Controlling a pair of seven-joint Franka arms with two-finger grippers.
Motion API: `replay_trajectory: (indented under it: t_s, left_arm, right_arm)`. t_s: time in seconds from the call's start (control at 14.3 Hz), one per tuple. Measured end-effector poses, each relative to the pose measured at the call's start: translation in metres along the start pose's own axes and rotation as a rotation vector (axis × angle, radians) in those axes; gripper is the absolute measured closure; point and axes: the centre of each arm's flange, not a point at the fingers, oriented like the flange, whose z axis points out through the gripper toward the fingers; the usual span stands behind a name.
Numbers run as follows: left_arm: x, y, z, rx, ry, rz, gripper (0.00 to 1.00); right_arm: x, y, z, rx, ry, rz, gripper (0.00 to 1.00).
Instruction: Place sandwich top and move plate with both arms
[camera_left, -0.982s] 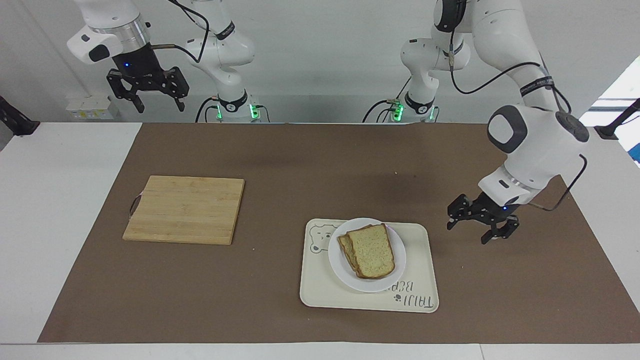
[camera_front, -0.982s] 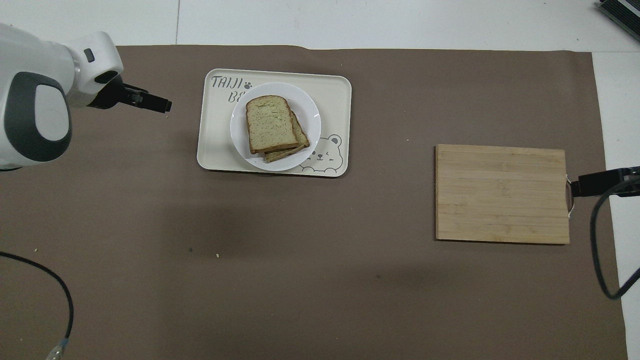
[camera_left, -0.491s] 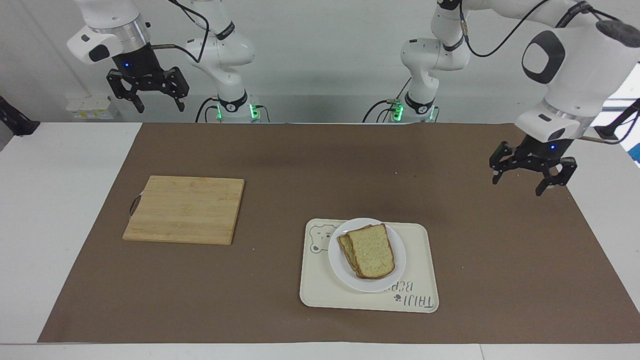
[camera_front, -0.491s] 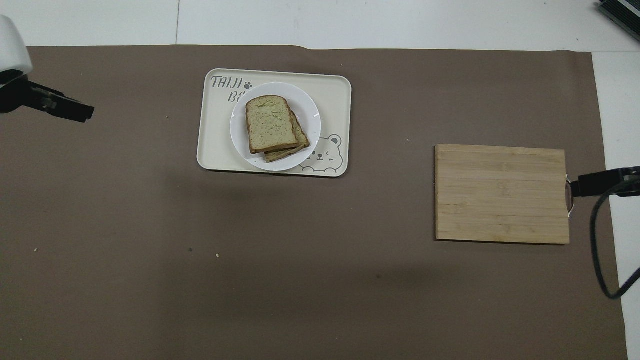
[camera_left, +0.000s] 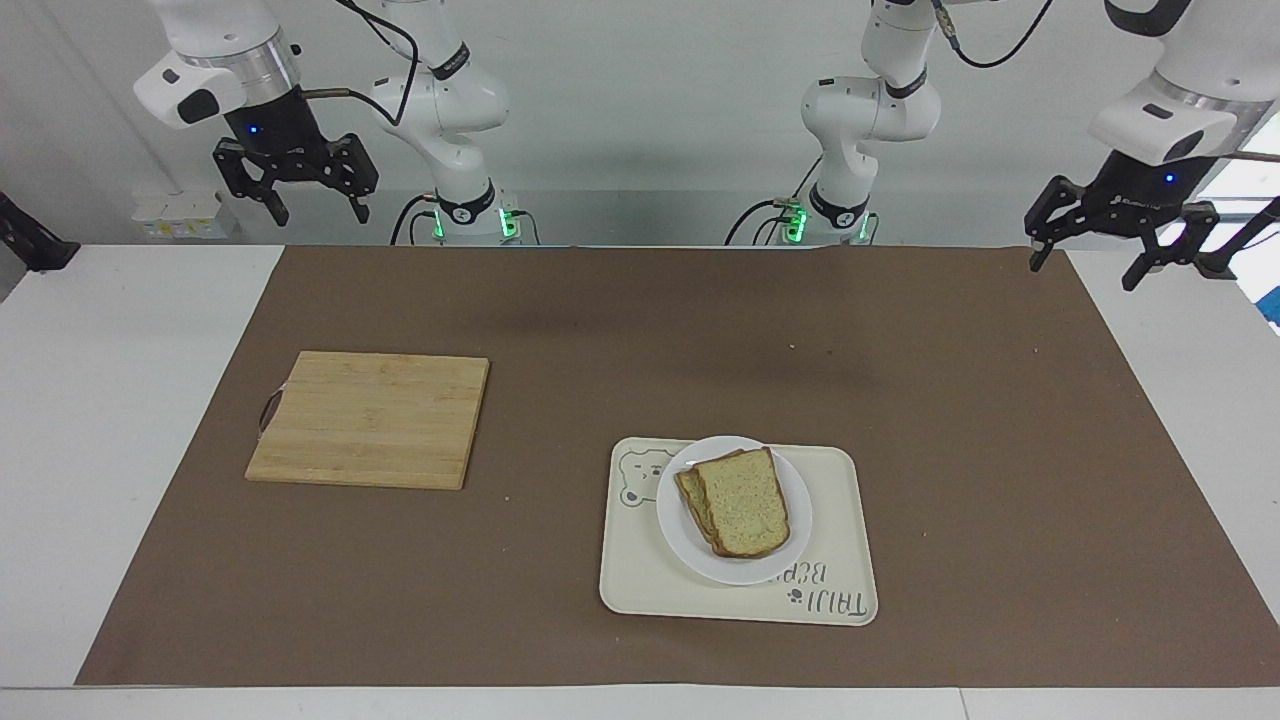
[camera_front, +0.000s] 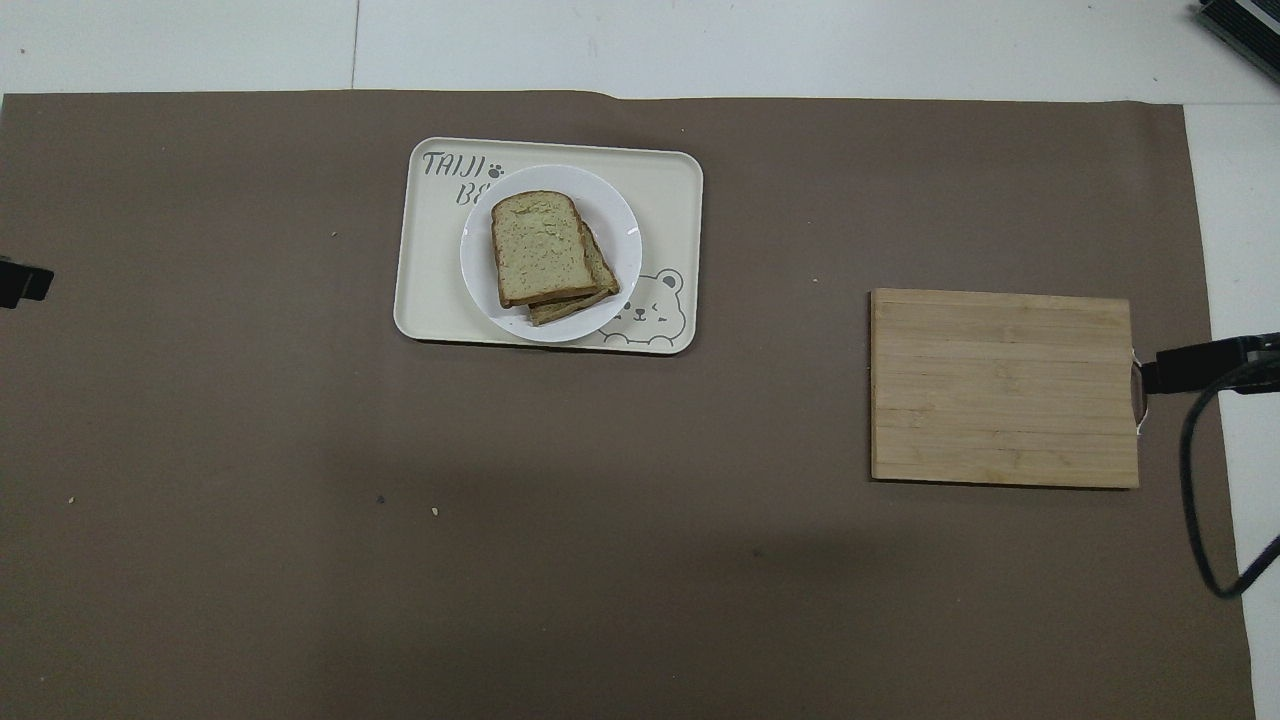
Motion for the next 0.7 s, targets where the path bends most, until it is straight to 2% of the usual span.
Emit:
replay_trajectory:
  t_s: [0.28, 0.56, 0.7]
  left_arm:
    - [-0.035, 0.012, -0.033, -0.026, -0.035, -0.150, 0.00]
    - [-0.031, 0.022, -0.030, -0.029, -0.046, -0.194, 0.00]
    - [-0.034, 0.025, -0.026, -0.038, -0.077, -0.194, 0.00]
  right_arm:
    - [0.000, 0.000, 0.000, 0.000, 0.000, 0.000, 0.00]
    - [0.000, 0.000, 0.000, 0.000, 0.000, 0.000, 0.00]
    - [0.000, 0.000, 0.000, 0.000, 0.000, 0.000, 0.00]
